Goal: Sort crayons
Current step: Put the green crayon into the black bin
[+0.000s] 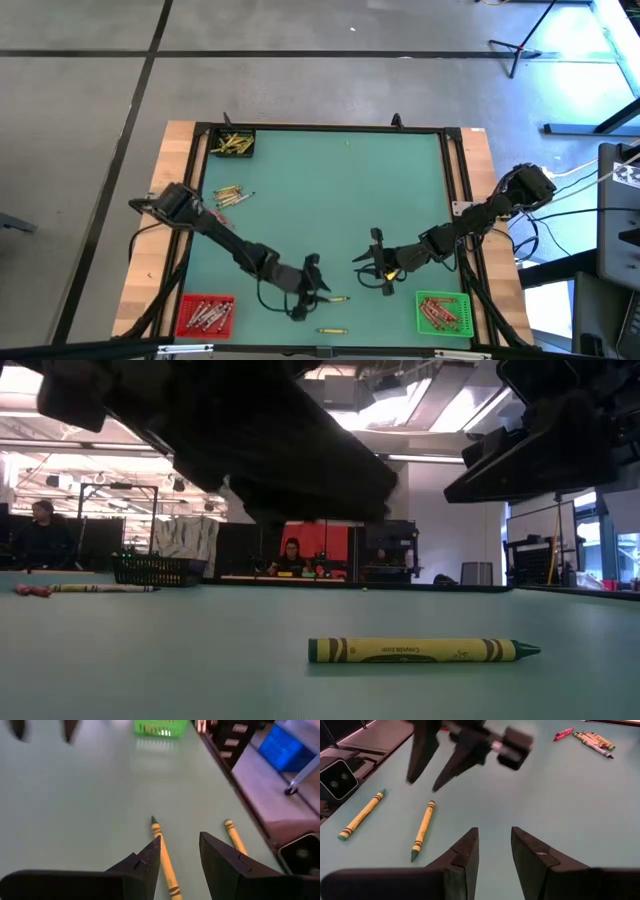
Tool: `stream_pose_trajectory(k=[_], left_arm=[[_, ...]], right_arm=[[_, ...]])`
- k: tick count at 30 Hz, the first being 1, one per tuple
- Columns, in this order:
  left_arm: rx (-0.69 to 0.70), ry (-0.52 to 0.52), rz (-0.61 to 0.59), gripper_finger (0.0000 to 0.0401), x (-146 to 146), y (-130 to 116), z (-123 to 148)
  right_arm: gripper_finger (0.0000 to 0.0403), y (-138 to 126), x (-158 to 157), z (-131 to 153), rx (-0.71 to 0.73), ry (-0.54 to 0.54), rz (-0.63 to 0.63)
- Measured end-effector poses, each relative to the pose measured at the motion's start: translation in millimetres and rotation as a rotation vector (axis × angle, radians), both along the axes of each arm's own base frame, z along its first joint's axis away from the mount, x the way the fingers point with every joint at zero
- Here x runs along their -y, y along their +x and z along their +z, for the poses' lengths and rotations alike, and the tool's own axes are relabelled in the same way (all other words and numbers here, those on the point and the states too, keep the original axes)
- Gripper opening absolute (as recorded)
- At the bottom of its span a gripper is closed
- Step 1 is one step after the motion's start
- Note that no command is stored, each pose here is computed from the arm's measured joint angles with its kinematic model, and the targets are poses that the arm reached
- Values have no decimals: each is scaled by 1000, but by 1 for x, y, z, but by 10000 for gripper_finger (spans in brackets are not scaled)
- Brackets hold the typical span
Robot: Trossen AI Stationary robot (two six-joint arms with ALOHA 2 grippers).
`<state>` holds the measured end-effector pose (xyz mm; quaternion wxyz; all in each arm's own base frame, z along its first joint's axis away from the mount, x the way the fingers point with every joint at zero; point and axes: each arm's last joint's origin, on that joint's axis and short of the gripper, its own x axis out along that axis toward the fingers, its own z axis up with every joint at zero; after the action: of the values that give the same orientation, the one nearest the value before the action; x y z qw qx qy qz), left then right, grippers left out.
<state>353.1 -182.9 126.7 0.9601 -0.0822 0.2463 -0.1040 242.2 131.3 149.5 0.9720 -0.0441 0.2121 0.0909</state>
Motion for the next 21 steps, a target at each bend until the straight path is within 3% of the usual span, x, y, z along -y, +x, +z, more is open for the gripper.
stream_pose_trajectory(k=[5,13,21], left_arm=[[-39,41,-7,120,17,7,-18],[-93,59,6,117,19,8,-41],[-136,120,29,67,16,7,-47]], right_arm=[[111,0,0,0,0,1,0],[111,0,0,0,2,11,-4],[111,0,0,1,6,13,-4]])
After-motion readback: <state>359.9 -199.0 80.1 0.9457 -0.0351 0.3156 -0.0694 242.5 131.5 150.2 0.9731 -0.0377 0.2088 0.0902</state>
